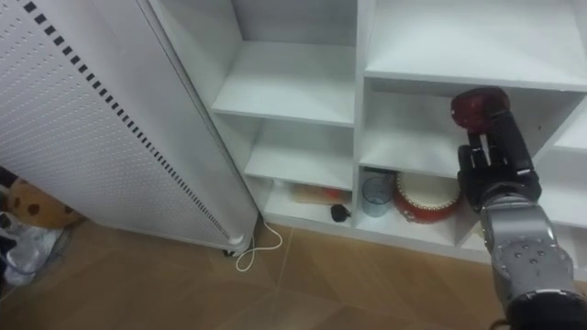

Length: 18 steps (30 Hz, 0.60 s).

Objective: Arrange fruit in the closet

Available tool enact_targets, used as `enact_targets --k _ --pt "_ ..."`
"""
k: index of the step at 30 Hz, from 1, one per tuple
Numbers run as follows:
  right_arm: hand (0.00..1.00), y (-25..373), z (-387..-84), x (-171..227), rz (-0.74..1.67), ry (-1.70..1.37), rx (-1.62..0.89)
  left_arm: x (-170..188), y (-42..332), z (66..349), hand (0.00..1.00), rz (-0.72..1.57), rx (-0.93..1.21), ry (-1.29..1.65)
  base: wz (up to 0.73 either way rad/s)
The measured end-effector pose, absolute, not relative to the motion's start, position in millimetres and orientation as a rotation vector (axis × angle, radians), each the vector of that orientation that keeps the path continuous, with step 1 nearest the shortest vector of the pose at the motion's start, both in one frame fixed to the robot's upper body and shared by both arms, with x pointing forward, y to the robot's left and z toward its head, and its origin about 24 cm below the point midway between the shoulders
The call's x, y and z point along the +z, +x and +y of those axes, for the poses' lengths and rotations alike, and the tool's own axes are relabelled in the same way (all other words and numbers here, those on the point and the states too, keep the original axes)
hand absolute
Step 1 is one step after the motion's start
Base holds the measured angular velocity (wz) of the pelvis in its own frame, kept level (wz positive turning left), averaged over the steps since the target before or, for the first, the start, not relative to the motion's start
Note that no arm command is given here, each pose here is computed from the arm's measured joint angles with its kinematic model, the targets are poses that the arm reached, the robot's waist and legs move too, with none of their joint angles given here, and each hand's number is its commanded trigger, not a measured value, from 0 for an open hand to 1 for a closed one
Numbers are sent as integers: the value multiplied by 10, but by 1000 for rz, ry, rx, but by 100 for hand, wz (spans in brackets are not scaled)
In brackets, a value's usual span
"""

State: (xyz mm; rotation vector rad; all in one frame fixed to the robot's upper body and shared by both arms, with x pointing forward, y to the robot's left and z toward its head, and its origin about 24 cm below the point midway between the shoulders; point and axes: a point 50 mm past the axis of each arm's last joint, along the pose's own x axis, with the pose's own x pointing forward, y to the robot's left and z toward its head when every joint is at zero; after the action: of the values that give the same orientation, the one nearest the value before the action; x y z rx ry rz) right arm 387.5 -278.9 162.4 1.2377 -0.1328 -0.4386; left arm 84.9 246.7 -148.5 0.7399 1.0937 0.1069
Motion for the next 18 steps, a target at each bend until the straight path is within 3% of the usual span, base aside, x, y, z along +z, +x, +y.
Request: enact_targets --k 18 --pt "0 3862 -2801 1647 -120 1237 -500 -1488 783 2492 0 1107 97 743 0"
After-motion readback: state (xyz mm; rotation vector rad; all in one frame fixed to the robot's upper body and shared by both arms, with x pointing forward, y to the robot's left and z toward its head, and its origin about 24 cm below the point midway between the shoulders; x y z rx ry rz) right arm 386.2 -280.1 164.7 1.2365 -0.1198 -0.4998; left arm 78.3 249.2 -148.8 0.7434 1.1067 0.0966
